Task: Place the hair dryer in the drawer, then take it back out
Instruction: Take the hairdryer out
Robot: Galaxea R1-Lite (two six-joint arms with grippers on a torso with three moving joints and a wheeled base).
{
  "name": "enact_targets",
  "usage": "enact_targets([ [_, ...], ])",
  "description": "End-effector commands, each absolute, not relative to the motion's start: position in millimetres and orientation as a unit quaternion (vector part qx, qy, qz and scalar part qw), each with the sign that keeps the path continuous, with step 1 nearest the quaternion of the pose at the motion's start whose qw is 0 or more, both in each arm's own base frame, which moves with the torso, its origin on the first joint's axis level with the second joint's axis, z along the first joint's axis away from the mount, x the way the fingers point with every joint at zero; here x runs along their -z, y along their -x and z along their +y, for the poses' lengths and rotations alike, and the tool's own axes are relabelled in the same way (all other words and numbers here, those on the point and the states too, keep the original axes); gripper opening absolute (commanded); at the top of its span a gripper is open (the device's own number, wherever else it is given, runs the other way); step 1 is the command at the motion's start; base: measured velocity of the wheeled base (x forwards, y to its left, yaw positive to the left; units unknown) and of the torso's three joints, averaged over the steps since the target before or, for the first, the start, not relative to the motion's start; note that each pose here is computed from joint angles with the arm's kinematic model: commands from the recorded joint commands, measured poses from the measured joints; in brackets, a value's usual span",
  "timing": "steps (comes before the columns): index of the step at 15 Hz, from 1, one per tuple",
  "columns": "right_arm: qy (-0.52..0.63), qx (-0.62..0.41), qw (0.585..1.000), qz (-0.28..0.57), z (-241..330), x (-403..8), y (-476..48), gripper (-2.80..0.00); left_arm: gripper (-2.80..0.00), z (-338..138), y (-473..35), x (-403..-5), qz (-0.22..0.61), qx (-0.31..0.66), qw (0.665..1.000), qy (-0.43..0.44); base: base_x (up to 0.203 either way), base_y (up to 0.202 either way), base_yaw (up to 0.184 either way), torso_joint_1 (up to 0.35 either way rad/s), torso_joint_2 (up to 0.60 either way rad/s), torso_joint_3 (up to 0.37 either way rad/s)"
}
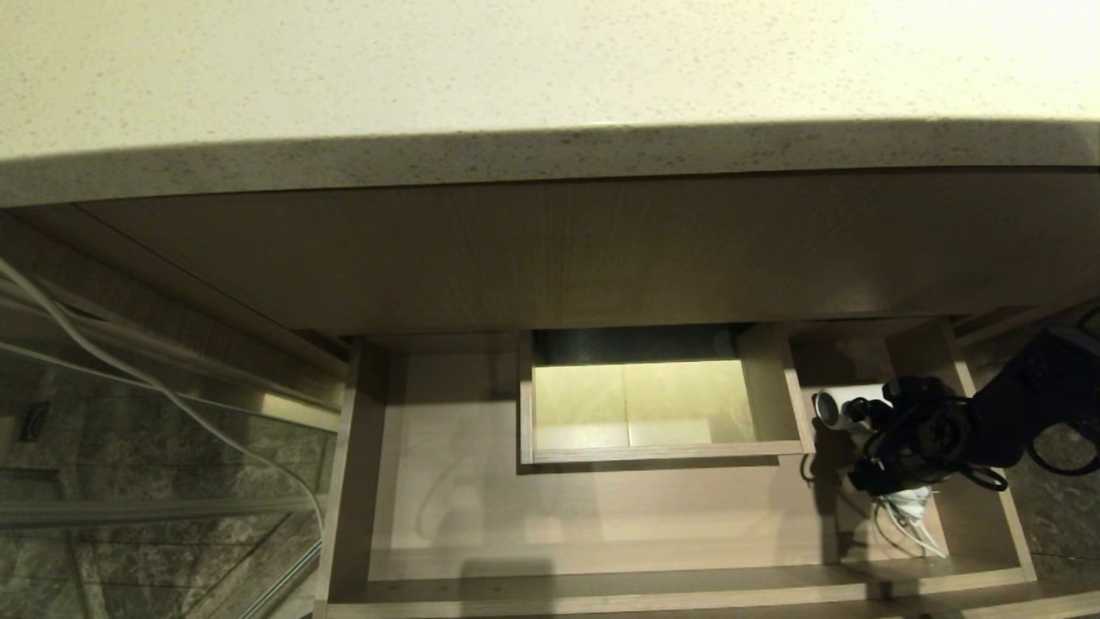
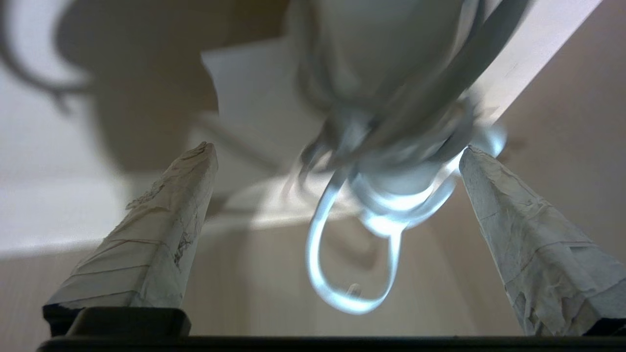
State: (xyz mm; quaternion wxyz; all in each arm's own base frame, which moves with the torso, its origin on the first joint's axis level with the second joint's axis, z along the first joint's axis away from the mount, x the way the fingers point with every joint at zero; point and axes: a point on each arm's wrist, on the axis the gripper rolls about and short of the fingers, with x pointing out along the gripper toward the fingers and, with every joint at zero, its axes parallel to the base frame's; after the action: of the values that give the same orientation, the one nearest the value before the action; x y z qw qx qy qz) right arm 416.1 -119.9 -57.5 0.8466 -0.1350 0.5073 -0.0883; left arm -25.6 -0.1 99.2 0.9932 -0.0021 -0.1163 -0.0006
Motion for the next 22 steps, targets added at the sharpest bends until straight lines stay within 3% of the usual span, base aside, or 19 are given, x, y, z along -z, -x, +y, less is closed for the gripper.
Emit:
enact_targets([
  [1,0.136,0.088,0.847,0.506,-121.9,61.5,-422.7,0.00,-2.80,-0.1,21.9,-88.3,-0.097,0.000,0.995,0.002,0.000,0.000,0.000,0.000,0.00,0.000],
  [18,0.138,0.087,0.841,0.515,-128.8,62.5,-424.9,0.00,-2.80,-0.1,21.9,-88.3,-0.097,0.000,0.995,0.002,0.000,0.000,0.000,0.000,0.00,0.000],
  [19,0.140,0.086,0.839,0.519,-129.8,62.5,-423.7,-1.76,-2.80,-0.1,21.9,-88.3,-0.097,0.000,0.995,0.002,0.000,0.000,0.000,0.000,0.00,0.000],
  [20,0.146,0.085,0.840,0.516,-131.5,61.9,-424.2,-2.80,-2.80,-0.1,21.9,-88.3,-0.097,0.000,0.995,0.002,0.000,0.000,0.000,0.000,0.00,0.000],
  [22,0.148,0.083,0.839,0.517,-133.3,62.1,-423.4,-2.80,-2.80,-0.1,21.9,-88.3,-0.097,0.000,0.995,0.002,0.000,0.000,0.000,0.000,0.00,0.000],
])
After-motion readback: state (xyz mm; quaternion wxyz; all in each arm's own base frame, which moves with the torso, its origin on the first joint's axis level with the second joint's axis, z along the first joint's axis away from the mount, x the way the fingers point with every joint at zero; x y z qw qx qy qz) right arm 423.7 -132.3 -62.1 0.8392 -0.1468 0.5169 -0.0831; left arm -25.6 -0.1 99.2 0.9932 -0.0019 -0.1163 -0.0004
